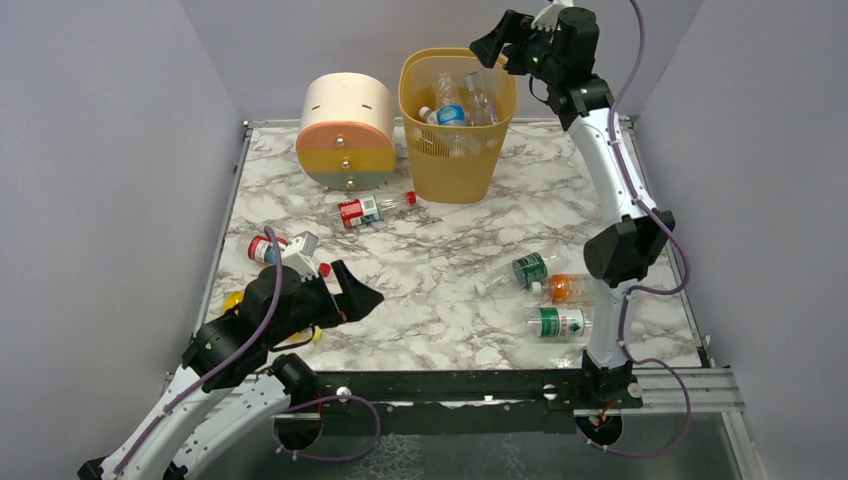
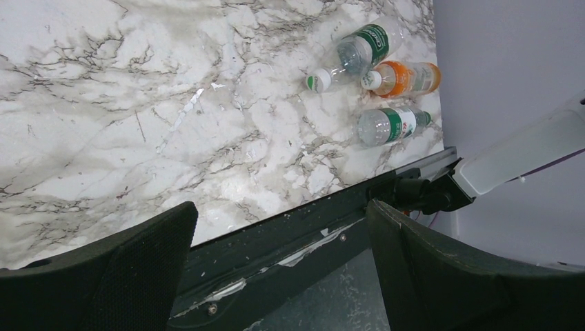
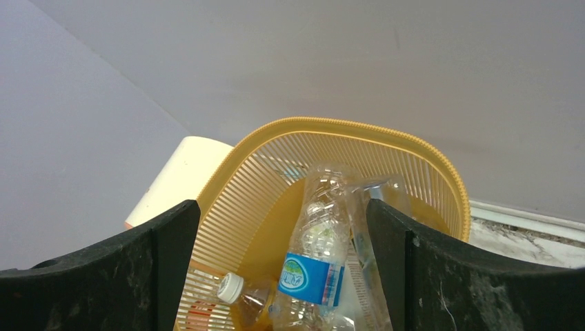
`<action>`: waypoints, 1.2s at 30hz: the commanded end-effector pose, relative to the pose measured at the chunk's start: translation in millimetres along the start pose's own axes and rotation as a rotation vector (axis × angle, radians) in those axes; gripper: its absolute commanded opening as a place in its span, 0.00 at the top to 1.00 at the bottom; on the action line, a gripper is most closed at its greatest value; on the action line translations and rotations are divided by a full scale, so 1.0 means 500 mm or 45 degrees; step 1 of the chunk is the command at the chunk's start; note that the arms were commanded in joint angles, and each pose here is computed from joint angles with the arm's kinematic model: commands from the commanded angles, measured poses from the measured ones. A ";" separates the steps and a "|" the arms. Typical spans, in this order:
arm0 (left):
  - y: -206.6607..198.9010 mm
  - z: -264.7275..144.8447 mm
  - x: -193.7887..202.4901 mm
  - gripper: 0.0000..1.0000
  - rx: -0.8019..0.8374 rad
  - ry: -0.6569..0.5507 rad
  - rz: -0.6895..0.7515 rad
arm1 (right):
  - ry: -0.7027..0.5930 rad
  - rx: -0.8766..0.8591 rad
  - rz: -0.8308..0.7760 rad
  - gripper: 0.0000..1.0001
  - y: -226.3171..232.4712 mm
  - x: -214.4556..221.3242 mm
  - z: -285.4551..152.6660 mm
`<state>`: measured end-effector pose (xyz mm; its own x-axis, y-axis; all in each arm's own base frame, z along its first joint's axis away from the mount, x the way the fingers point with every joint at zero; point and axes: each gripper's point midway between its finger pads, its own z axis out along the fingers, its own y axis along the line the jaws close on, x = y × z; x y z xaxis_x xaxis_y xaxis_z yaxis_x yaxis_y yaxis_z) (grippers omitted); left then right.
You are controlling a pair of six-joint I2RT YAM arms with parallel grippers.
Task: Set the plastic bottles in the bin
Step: Pick up the plastic bottle at the center of the board.
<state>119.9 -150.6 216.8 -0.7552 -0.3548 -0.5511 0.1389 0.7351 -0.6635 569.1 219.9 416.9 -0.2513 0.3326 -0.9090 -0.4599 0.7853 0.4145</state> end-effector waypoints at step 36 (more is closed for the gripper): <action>0.012 0.038 0.054 0.01 0.070 0.094 -0.060 | 0.551 -0.158 0.182 0.00 0.119 0.315 -0.492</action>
<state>113.6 -156.1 178.0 -0.8042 -0.3339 -0.4917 0.1019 0.7375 -0.6676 304.5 185.8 290.2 -0.6642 0.1574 -0.7308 -0.4329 0.7160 0.5477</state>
